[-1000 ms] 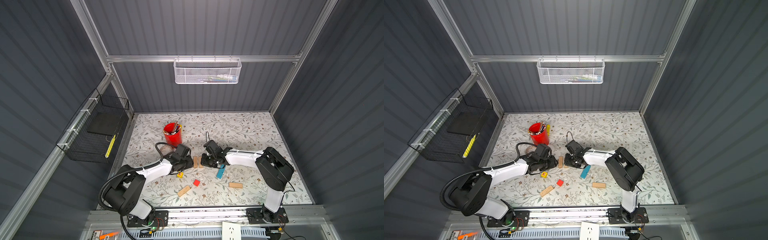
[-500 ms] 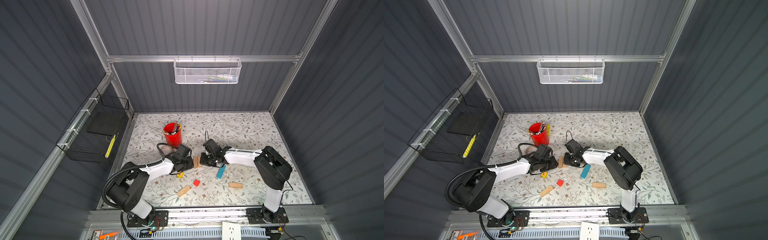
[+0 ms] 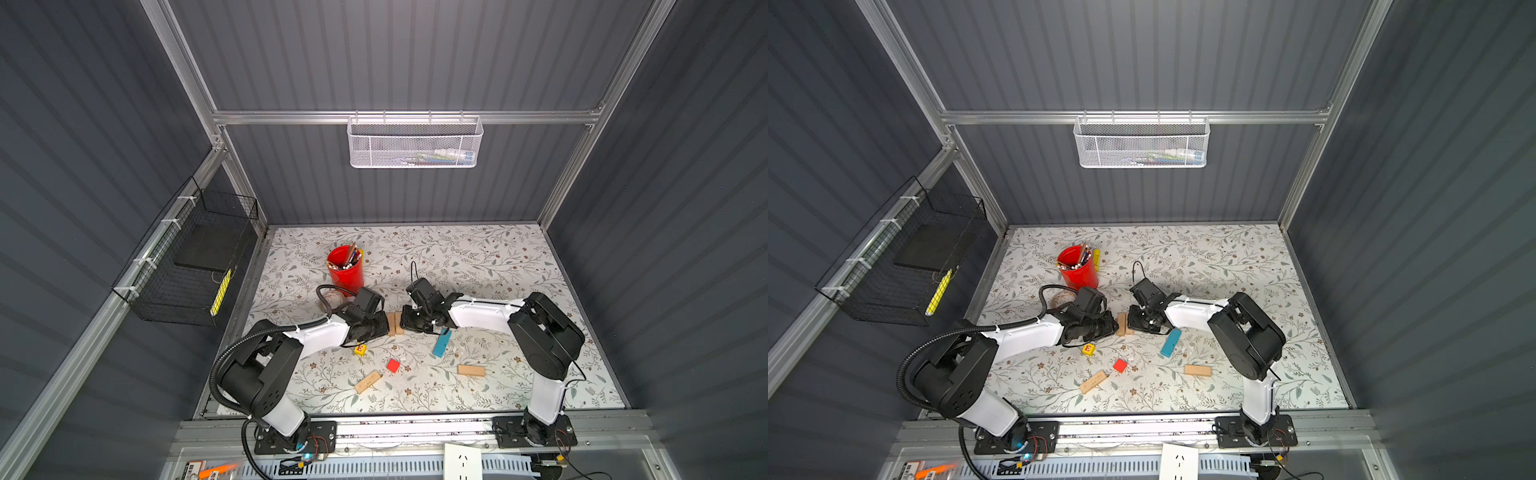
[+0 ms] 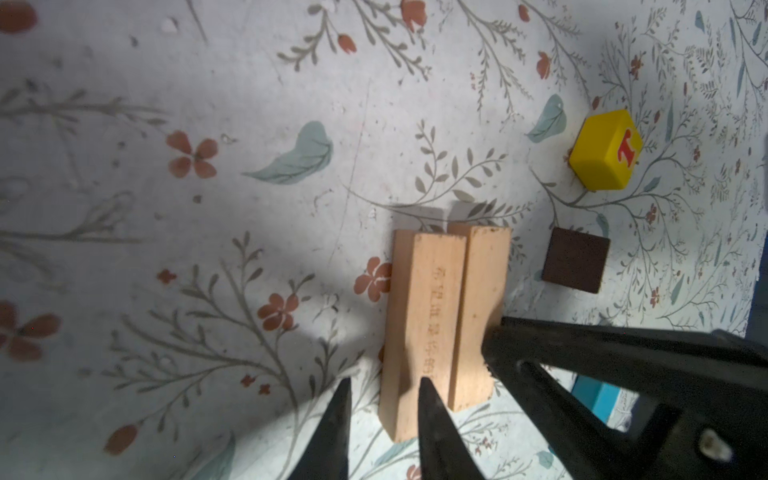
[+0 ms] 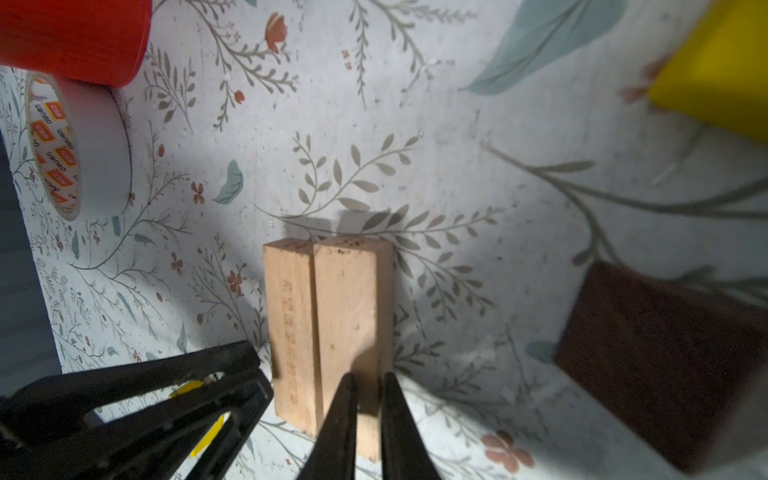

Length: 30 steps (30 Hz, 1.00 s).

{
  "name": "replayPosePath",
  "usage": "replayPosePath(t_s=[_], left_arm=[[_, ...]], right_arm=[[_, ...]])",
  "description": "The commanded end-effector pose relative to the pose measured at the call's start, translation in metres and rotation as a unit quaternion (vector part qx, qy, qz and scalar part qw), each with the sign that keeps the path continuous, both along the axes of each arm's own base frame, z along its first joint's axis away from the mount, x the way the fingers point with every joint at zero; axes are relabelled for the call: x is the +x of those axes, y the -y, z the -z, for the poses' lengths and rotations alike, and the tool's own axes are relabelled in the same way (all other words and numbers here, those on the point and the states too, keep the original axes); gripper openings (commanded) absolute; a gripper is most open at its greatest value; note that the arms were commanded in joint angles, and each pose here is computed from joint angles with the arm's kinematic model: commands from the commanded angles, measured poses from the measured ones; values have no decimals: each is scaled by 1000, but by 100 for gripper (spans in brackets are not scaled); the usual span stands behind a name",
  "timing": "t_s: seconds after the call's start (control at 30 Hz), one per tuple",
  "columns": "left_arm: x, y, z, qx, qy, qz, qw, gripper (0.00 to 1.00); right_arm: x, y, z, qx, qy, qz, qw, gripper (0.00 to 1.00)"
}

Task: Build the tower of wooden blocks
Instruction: 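Press the plain block against the printed block with the right gripper while the left hovers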

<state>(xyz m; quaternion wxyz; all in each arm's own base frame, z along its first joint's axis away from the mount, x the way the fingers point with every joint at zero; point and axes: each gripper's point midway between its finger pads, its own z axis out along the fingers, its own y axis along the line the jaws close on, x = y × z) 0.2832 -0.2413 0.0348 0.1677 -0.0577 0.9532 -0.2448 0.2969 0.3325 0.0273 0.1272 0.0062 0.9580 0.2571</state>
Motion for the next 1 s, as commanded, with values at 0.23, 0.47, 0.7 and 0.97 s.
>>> replayPosePath(t_s=[0.23,0.47,0.7,0.97], left_arm=[[8,13,-5,-19,8,20,1000,24],[9,16,-3,-24,5,27,999,22],[9,17,-3,-26,7,29,999,22],[11,20,-2,-27,6,33,999,21]], right_arm=[[-17,10,10,-21,-20,-11,1000,14],[-18,7,8,-12,-21,-12,1000,14],[-20,5,8,-11,-19,-15,1000,14],[-19,6,6,-12,-15,-16,1000,14]])
